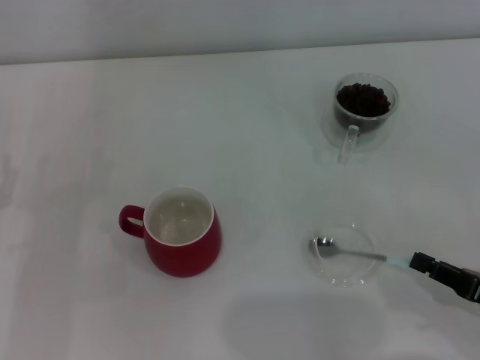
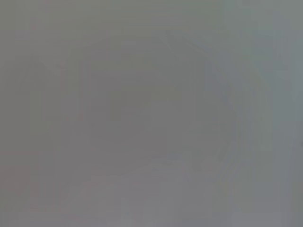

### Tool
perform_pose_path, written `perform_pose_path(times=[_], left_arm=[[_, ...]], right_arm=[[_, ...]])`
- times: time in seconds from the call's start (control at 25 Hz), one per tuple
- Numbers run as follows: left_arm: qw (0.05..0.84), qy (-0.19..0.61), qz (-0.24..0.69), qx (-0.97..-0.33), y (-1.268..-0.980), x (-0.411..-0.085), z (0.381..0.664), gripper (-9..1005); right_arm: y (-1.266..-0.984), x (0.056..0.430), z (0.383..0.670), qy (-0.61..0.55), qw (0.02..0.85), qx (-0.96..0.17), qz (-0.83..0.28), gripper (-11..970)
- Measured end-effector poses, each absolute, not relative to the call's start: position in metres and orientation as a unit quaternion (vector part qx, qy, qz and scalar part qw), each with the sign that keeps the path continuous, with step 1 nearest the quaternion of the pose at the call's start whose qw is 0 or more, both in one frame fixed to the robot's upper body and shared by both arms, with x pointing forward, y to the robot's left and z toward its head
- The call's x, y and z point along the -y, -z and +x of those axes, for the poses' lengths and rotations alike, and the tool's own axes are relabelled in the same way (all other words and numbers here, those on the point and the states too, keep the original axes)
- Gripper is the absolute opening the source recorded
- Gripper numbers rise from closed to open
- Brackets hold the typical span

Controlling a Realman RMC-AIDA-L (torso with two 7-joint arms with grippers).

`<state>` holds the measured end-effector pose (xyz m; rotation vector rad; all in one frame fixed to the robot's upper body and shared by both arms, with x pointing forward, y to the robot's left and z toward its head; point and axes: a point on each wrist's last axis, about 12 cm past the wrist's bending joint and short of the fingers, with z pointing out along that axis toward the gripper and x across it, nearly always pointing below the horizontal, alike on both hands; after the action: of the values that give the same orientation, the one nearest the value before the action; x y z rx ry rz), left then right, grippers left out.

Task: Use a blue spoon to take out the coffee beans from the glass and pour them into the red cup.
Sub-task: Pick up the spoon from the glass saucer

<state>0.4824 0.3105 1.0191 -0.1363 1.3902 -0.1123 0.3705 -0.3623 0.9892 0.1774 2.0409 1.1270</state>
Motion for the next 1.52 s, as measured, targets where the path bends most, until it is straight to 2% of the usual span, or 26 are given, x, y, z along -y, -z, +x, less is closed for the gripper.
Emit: perform_pose_path(times=[0.32,1.52], left_arm=[[0.766,0.053,-0.061,-0.637,-1.021,-0.31,0.485,833],[0.768,0.051,-0.059,-0.636,-1.021,-0.311,0.486,833]], right_arm=[[-0.99,0.362,0.372,-0.445,0.392,-0.803,0.068,165],[-1.002,0.366,0.379,-0.468,0.401,-0.786,0.047,153]])
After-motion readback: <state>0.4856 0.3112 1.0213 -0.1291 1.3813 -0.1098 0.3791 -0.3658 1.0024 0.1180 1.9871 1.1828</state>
